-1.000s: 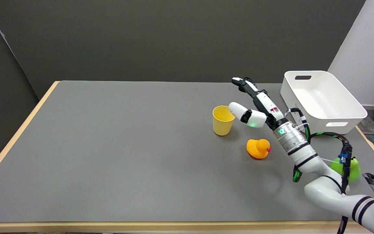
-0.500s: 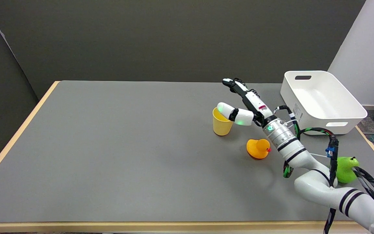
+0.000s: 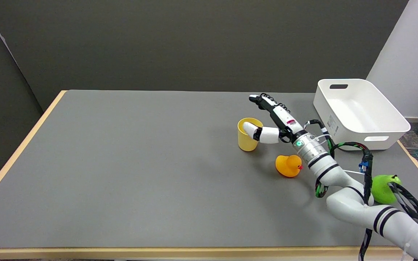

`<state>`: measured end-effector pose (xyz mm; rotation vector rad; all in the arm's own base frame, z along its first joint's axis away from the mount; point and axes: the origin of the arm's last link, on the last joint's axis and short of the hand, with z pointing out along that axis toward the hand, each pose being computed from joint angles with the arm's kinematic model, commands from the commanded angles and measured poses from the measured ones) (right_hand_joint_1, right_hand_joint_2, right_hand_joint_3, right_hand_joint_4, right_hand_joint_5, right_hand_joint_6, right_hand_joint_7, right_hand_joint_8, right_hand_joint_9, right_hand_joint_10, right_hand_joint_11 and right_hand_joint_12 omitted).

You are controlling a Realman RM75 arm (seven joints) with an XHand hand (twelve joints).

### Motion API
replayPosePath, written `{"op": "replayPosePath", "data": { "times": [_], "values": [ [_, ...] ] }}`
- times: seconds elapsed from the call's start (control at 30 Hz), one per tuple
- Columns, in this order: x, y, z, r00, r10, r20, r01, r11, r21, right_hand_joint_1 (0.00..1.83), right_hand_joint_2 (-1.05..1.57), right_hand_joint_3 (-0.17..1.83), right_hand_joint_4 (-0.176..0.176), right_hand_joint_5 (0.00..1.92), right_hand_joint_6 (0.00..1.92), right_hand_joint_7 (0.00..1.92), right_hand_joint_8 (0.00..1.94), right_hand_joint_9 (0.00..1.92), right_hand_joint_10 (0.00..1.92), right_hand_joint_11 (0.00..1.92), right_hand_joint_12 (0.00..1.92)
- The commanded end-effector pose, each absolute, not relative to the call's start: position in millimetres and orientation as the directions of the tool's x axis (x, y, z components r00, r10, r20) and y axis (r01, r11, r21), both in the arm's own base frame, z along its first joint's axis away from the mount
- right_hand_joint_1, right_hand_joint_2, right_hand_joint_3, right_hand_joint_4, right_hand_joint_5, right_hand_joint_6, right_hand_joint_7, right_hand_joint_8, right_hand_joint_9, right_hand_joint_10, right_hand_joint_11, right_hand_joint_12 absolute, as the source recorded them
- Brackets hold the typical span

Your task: Pick up the yellow cup.

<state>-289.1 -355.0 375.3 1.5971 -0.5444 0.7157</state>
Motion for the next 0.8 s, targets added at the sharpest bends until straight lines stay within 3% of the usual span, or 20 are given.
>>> {"op": "replayPosePath", "data": {
  "times": [0.03,0.27,0.5,0.8],
  "values": [
    [-269.3,-376.4,386.5,0.757,0.095,0.647,-0.627,-0.174,0.759,0.65,0.65,0.86,-0.176,0.16,0.39,0.29,0.39,0.09,0.68,0.00,0.92],
    [-258.6,-384.6,384.3,0.781,0.102,0.617,-0.592,-0.198,0.781,0.67,0.64,0.97,-0.176,0.23,0.54,0.35,0.53,0.19,0.76,0.00,1.01],
    [-239.0,-391.4,397.4,0.846,0.079,0.527,-0.507,-0.189,0.841,0.76,0.68,0.88,-0.167,0.30,0.60,0.43,0.52,0.24,0.86,0.00,1.11],
    [-250.3,-382.3,408.8,0.862,0.030,0.505,-0.498,-0.129,0.858,0.81,0.66,0.93,-0.160,0.32,0.64,0.46,0.57,0.28,0.89,0.01,1.15]
  ]
}}
